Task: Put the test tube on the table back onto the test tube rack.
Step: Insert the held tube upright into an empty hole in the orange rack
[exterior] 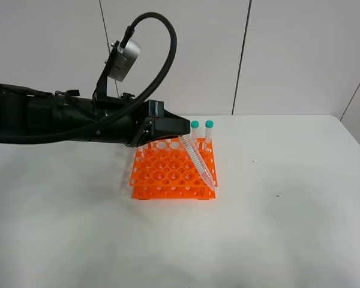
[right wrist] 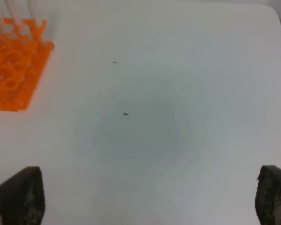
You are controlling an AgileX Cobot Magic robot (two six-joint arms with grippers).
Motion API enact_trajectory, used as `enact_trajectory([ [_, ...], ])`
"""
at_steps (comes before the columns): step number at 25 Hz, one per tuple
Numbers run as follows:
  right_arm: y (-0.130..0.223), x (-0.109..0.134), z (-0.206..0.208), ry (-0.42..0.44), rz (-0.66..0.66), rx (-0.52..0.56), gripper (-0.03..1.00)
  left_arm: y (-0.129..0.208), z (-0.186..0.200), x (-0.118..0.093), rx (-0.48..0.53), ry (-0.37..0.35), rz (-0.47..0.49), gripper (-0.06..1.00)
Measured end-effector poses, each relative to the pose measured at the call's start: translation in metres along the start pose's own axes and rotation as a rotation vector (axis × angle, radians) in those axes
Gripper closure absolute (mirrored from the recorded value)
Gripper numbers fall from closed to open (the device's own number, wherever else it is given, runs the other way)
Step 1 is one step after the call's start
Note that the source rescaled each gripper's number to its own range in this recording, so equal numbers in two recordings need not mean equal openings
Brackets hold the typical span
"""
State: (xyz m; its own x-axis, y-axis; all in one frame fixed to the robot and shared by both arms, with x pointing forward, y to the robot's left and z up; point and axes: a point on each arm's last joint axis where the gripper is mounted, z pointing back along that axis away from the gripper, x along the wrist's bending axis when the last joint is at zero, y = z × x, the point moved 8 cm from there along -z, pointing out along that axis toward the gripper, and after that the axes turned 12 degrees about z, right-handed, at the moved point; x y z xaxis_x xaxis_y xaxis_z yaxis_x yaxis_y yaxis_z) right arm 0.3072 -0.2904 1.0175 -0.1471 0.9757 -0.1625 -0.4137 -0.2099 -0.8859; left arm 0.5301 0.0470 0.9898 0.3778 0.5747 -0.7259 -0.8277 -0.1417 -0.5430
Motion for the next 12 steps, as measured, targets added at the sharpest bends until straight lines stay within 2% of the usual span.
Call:
enact_trajectory([
  [12, -0.0001, 0.0003, 0.0001, -0.004, 0.002, -0.001, -0.03, -0.0012, 0.0021, -0.0023, -0.006, 0.003, -0.004, 0.94],
])
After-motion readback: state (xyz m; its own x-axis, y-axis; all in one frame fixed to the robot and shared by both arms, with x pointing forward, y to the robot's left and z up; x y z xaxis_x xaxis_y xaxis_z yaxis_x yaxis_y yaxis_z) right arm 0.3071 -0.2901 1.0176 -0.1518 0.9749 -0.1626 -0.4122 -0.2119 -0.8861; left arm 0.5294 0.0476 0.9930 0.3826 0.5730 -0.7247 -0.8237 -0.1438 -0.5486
